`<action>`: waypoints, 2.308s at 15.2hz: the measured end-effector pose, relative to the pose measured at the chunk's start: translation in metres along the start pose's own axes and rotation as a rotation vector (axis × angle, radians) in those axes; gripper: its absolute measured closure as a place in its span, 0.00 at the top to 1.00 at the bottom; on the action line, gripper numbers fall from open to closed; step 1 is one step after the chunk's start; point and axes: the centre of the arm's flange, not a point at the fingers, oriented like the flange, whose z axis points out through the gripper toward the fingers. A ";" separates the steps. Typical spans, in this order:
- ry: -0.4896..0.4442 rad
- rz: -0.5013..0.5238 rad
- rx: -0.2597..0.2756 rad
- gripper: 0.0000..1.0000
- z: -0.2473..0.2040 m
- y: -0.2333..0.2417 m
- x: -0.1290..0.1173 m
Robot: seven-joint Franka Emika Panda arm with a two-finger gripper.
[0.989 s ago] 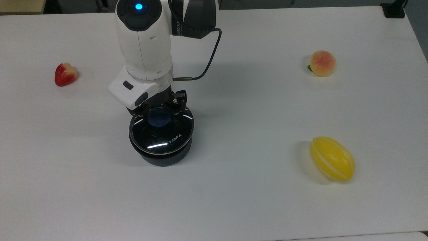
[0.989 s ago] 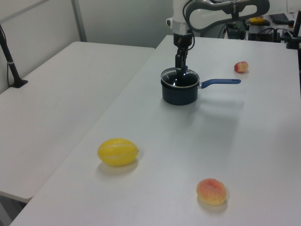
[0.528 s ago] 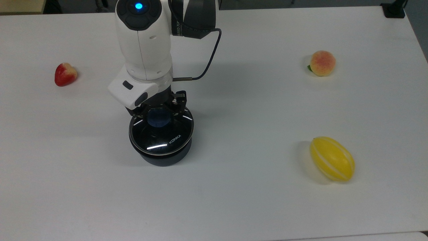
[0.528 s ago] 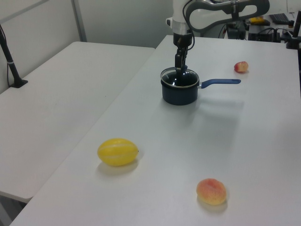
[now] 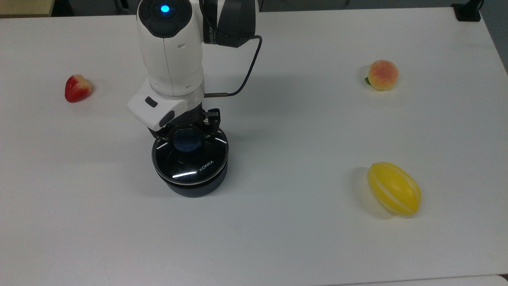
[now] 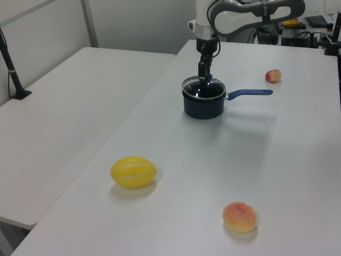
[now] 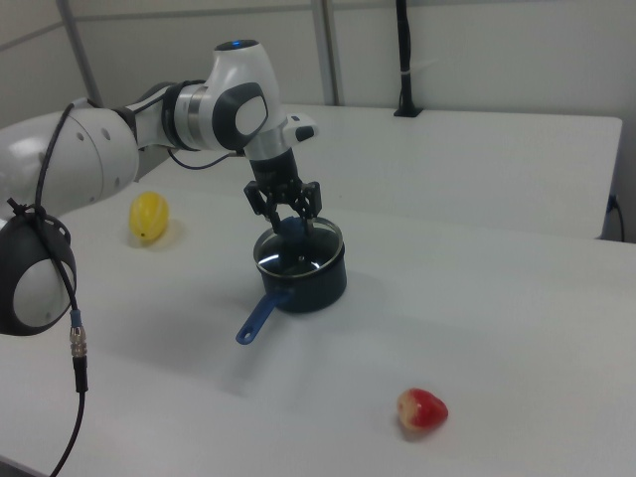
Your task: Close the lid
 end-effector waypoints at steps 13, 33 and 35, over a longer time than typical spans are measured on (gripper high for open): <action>-0.022 -0.022 -0.029 0.96 0.014 -0.006 0.001; -0.136 0.212 0.082 1.00 -0.212 -0.007 -0.144; -0.151 0.211 0.083 1.00 -0.215 -0.009 -0.156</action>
